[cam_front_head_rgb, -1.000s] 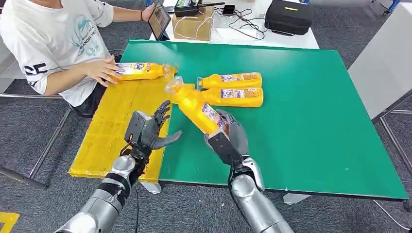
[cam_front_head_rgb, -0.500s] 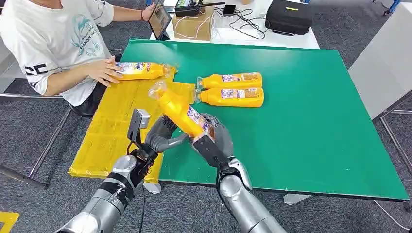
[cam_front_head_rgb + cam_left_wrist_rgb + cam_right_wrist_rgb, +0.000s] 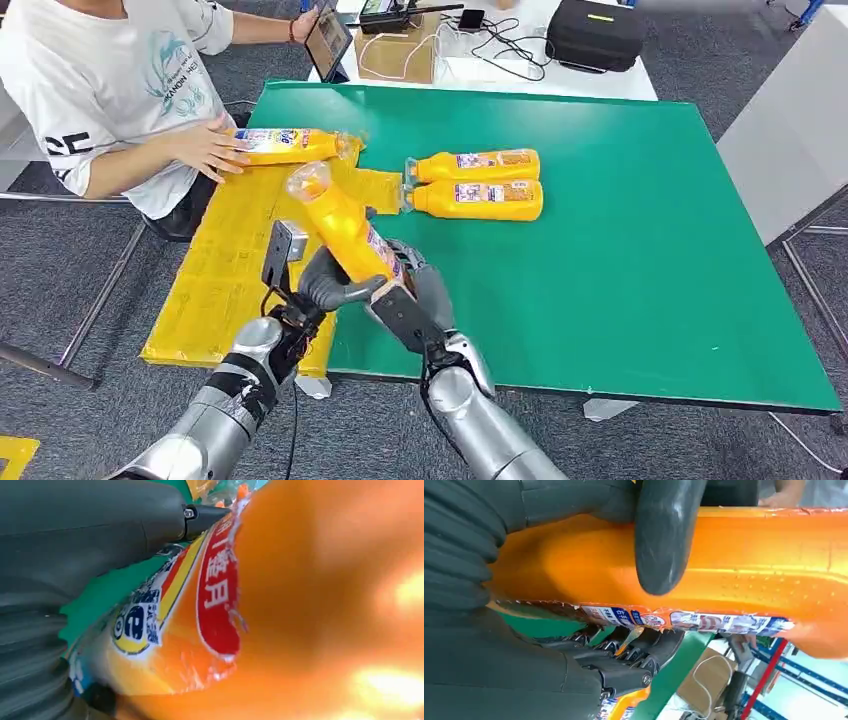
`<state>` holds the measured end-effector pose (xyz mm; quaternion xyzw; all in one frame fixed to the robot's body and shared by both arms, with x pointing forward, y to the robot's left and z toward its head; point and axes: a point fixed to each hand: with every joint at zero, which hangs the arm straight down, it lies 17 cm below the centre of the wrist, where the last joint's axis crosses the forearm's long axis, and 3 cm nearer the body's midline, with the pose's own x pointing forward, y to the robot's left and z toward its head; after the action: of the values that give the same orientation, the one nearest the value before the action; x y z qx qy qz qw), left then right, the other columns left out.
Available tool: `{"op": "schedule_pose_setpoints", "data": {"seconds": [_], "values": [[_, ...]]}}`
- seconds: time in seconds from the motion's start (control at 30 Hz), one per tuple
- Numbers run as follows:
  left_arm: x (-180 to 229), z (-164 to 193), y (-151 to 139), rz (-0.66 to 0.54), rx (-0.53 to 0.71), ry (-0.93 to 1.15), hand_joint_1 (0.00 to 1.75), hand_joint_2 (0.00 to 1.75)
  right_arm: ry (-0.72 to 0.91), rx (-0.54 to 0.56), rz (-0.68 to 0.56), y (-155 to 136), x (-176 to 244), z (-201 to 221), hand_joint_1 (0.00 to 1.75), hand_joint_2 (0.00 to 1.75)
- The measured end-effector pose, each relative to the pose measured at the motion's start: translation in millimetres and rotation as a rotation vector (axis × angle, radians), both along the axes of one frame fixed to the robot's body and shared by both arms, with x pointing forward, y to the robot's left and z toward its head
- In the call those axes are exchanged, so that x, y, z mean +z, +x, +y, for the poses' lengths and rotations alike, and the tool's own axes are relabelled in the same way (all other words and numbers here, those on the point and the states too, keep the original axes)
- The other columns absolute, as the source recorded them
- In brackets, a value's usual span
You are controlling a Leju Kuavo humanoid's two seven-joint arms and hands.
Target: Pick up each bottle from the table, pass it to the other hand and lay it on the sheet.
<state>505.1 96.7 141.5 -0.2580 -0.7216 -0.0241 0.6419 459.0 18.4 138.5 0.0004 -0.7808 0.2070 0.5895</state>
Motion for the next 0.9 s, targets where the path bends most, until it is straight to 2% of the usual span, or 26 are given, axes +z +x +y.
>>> {"op": "schedule_pose_setpoints", "data": {"seconds": [0.17,0.2,0.23,0.27,0.53,0.73,0.9], "values": [[-0.9,0.2,0.0,0.001,0.001,0.0,0.0,1.75,-0.009,0.013,-0.004,-2.3,-0.1,4.6,1.75,1.75],[-1.1,0.3,0.0,0.002,0.002,0.0,0.0,1.75,-0.01,0.014,-0.004,-2.4,-0.3,4.9,1.55,1.75],[-1.5,0.9,0.3,0.003,0.005,-0.001,1.75,1.75,-0.012,0.016,-0.003,-2.7,-0.7,5.6,0.26,1.75],[-1.3,2.0,0.8,0.003,0.011,-0.006,1.75,1.75,-0.015,0.015,-0.001,-2.8,-1.3,5.8,0.0,1.75],[7.0,22.9,9.5,0.002,0.105,-0.057,1.75,1.75,-0.012,-0.028,0.021,-8.0,-12.3,-1.4,0.0,1.75],[8.7,69.5,23.5,-0.007,0.256,-0.036,1.75,1.75,0.012,-0.086,0.023,-4.6,-16.1,-30.8,0.0,1.75],[8.3,112.1,33.1,-0.066,0.401,0.119,1.75,1.75,0.032,-0.128,0.01,-2.5,-12.7,-52.4,0.0,1.75]]}}
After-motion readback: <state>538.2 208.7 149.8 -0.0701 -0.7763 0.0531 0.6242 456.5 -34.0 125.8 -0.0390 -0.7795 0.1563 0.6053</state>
